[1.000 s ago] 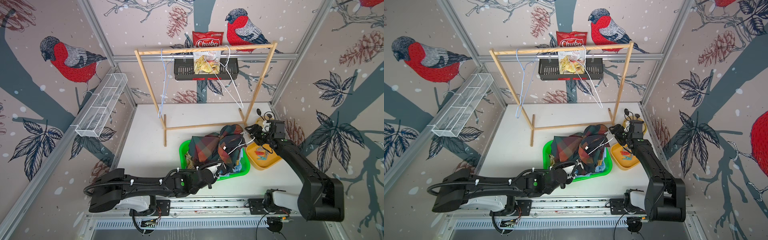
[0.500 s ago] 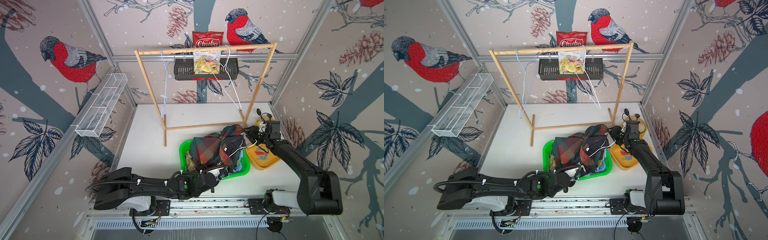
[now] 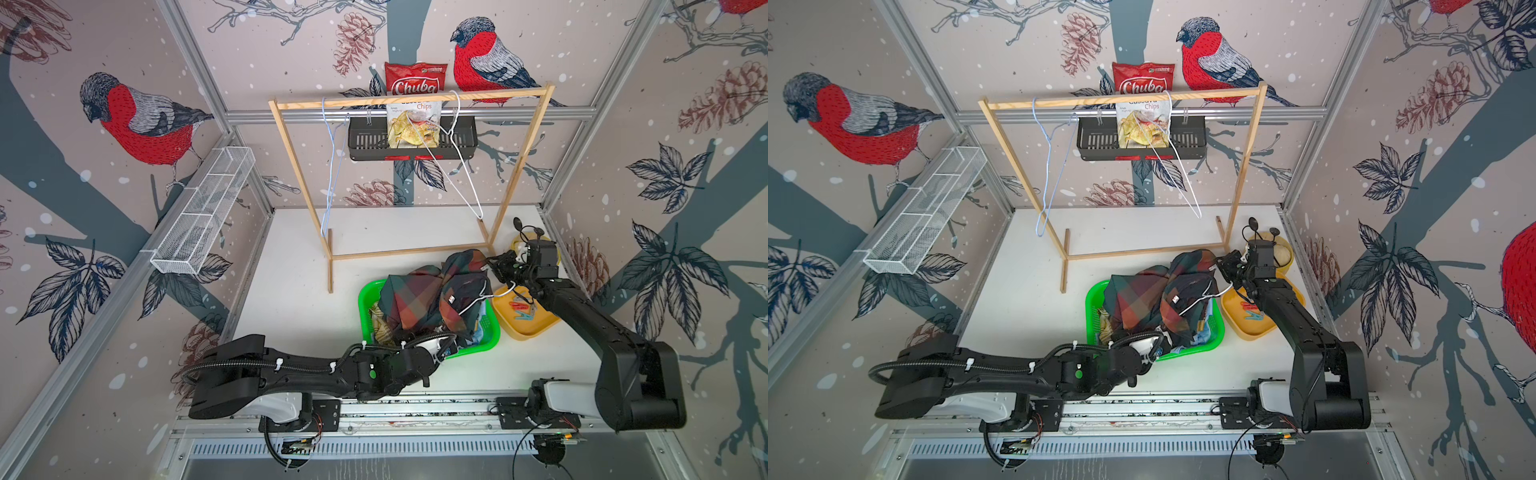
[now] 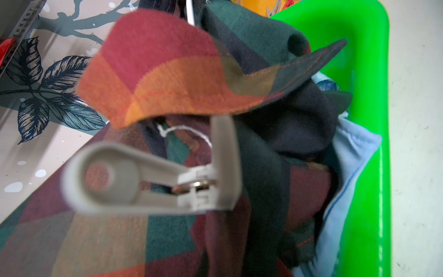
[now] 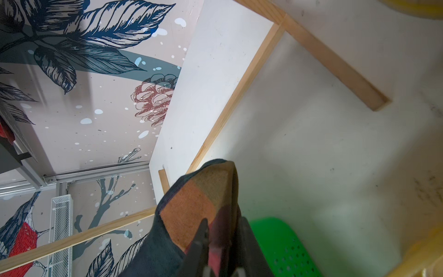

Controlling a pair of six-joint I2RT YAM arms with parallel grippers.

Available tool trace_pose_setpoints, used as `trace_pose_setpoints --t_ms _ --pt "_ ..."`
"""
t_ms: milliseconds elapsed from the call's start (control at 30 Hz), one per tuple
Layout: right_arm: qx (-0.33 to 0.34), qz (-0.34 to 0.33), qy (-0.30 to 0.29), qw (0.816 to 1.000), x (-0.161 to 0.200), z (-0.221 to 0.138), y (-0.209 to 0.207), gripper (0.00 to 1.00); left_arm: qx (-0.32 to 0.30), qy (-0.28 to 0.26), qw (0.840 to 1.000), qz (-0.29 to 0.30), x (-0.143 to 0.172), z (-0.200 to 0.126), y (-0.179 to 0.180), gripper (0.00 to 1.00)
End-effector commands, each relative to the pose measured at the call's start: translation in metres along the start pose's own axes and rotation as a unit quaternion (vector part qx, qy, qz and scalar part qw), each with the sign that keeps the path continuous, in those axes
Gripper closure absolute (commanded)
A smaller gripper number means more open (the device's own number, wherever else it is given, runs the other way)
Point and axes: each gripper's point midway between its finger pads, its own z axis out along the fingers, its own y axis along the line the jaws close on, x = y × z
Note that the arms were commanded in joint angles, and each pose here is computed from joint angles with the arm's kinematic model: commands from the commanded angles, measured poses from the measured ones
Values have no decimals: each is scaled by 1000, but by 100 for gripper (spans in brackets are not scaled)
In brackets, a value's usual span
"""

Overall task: Remove the clothespins securing long-sleeve shirts to the hanger
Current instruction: Remove the clamp from the hanger.

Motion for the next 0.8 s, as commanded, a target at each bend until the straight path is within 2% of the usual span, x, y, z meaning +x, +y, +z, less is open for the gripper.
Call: trace_pose_setpoints --t_ms 0,367,767 --pt "6 -12 -4 1000 -1 0 2 84 42 16 999 23 11 -1 -18 100" --pt "26 -18 -26 999 -7 -9 -2 96 41 21 999 17 11 0 -18 100" --pt "47 -15 -62 997 -29 -30 -14 100 45 27 999 14 14 1 -21 100"
